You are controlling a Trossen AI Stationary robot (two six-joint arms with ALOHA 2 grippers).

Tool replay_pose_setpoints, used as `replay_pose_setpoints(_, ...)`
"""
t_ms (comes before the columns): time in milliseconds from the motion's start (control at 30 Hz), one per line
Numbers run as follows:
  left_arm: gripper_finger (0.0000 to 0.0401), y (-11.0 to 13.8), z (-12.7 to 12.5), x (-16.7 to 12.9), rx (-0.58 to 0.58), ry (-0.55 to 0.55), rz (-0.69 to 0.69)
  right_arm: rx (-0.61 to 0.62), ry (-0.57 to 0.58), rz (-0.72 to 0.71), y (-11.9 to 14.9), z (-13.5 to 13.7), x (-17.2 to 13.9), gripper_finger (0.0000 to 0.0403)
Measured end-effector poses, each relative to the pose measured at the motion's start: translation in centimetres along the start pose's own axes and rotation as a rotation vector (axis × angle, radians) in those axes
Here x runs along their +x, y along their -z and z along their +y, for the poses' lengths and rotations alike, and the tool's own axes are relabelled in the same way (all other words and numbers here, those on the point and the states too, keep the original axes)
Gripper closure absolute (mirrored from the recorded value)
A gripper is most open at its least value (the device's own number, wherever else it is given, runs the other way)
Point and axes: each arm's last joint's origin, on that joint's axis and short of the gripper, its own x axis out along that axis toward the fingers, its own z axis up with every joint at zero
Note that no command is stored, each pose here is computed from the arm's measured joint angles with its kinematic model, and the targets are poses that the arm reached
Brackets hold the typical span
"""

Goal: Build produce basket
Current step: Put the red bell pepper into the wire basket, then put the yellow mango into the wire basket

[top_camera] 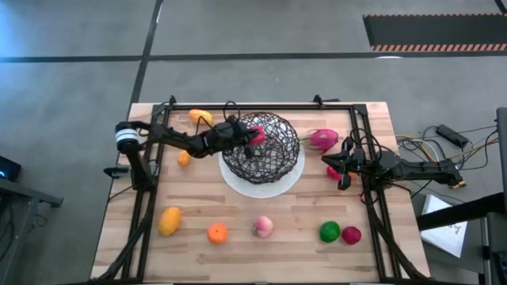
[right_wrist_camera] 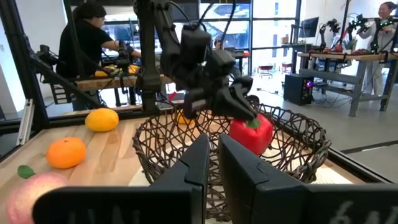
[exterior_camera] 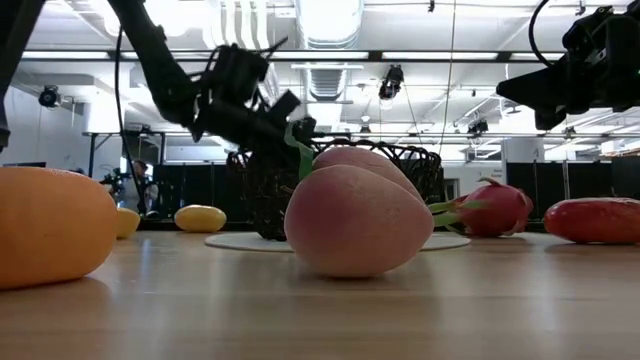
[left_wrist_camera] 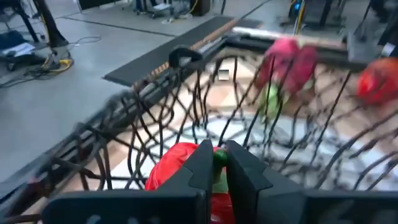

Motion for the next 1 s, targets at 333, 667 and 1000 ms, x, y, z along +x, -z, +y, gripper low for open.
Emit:
replay_pose_setpoints(333, 0.034, 0.8, -0.1, 0.6, 0.059, -0.043, 0.023, 0.0, 0.0, 0.0, 0.0, 0.0, 0.0, 0.0374)
replay_pose_setpoints(667, 0.0238, -2.5, -0.2, -1.2, 0.054, -0.027, -0.05, 0.0, 0.0, 0.0, 0.0, 0.0, 0.0, 0.0374)
replay_pose_setpoints(1000, 0.0226, -8.7, -2.9, -9.3, 0.245, 0.025, -0.09, 0.0, 0.0, 0.0, 0.0, 0.0, 0.0, 0.0374)
